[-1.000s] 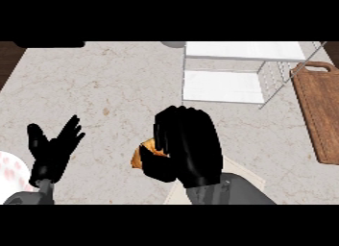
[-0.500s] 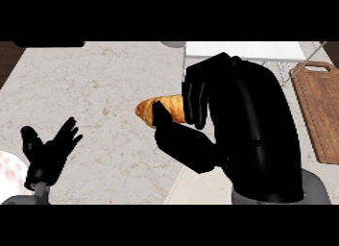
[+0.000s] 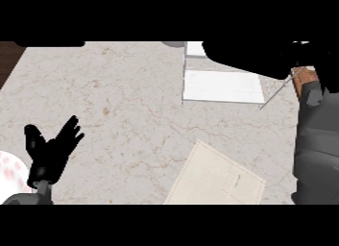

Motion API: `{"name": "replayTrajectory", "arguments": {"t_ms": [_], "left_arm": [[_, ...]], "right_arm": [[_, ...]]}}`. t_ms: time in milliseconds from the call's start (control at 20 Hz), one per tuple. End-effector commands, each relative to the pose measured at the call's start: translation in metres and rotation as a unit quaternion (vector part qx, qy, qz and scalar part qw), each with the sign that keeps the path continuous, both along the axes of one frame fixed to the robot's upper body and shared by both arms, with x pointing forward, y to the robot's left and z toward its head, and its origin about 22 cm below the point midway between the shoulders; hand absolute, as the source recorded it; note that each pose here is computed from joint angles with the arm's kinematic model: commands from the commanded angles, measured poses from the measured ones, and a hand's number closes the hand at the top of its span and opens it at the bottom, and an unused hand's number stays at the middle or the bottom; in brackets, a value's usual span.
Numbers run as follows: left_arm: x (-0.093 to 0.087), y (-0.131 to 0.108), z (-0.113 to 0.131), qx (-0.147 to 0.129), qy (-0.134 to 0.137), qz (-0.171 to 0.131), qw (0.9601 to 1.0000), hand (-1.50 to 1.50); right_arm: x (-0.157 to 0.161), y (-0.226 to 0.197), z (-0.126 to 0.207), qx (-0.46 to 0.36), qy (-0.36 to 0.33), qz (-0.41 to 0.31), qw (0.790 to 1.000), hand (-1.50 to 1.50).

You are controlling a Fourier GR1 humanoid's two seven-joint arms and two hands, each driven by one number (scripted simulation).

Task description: Pick the croissant from the placemat and place it in the tiered shelf

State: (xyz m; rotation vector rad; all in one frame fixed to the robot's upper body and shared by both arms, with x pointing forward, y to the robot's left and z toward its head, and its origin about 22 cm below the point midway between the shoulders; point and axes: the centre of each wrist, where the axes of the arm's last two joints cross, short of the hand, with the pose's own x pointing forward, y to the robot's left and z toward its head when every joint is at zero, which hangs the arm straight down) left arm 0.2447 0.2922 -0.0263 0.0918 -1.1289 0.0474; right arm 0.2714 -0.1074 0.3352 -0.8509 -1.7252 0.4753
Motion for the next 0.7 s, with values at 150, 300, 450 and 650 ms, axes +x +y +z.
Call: {"name": "replayTrajectory", "arguments": {"t_ms": [150, 300, 450, 650], "left_arm": [[-0.004, -0.007, -0.004, -0.006, 0.012, -0.006, 0.9999, 0.00], [-0.007, 0.004, -0.010, -0.005, 0.012, -0.010, 0.9999, 0.00], [0.013, 0.002, 0.015, -0.008, 0.017, -0.005, 0.9998, 0.00], [0.024, -0.005, 0.012, 0.011, 0.009, -0.011, 0.9999, 0.00]], "right_arm": [[0.036, -0.022, 0.029, -0.015, 0.039, -0.054, 0.998, 1.50], [0.061, -0.044, 0.045, -0.018, 0.048, -0.039, 0.998, 1.50], [0.083, -0.070, 0.042, -0.035, 0.073, -0.022, 0.996, 1.50], [0.108, -0.050, 0.012, -0.071, 0.075, -0.037, 0.994, 1.50]]}}
